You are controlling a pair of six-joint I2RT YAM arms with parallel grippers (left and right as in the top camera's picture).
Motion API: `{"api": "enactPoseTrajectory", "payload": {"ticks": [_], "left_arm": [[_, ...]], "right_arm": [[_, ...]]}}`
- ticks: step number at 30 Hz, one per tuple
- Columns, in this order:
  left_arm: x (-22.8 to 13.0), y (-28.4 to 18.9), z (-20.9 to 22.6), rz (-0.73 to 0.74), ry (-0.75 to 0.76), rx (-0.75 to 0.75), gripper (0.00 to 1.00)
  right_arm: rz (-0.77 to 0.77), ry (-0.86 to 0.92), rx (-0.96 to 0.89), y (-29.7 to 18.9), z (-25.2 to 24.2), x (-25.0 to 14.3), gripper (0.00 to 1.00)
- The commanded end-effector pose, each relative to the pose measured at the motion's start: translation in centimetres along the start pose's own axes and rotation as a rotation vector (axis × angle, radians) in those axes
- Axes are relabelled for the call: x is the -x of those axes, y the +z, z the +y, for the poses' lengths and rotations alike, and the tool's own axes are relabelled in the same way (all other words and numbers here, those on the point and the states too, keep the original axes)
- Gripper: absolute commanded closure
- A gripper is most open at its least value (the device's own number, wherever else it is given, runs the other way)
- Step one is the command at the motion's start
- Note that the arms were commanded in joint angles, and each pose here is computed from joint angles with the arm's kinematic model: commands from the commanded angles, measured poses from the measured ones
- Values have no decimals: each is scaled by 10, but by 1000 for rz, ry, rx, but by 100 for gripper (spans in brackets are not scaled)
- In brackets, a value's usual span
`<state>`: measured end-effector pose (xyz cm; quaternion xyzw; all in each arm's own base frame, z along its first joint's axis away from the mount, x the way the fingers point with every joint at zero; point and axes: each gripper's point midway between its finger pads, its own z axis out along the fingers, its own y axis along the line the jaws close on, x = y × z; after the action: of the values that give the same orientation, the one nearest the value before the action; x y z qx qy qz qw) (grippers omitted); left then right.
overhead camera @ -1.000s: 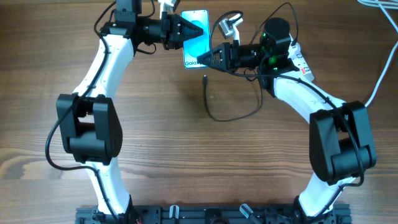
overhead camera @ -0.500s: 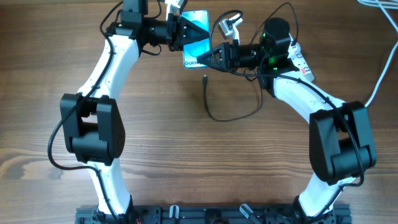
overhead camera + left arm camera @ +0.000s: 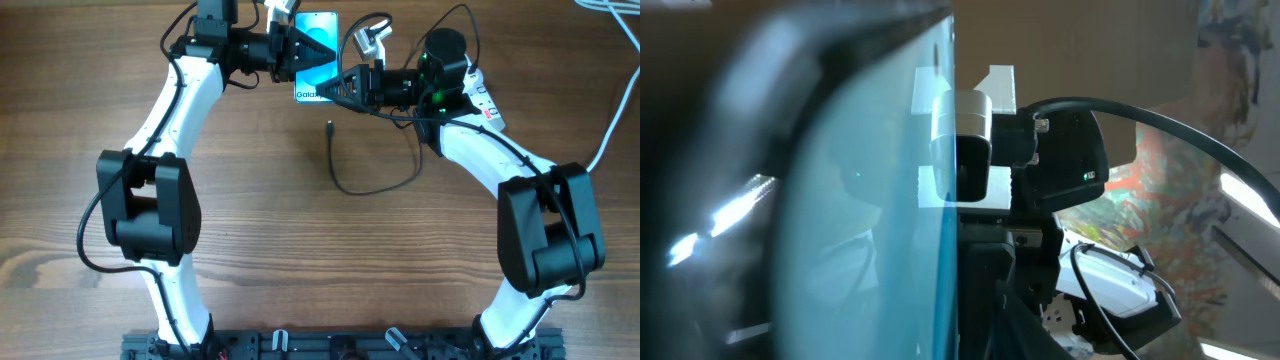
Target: Plug charger to phone and switch on socket
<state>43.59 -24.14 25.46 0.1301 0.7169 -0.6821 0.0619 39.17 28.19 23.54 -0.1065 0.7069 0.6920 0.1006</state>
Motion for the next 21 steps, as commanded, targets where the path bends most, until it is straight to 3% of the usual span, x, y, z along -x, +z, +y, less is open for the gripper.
{"api": "enactPoseTrajectory", "payload": {"ticks": [1,3,6,10,16,18,21], "left_arm": [[0,-2,-20,9,57,-27,89],[0,-2,-20,9,57,-26,96],[4,-5,-16,-12,55,-1,96],[18,-21,18,-126,-29,169,96],[-2,-67,106,-272,-347,647,96],[-21,-80,124,-268,-435,783,96],[-32,-89,134,-263,-477,871,96]], "right_arm": [[-4,13,-4,1,-3,1,96],[-4,12,-4,1,-3,1,96],[-23,-15,-11,-2,-4,5,58],[-44,-57,-24,-12,-9,11,36],[-34,-31,-181,-21,-62,-8,29],[-34,12,-375,-33,-106,-26,29],[-14,55,-601,-53,-146,-46,30]]}}
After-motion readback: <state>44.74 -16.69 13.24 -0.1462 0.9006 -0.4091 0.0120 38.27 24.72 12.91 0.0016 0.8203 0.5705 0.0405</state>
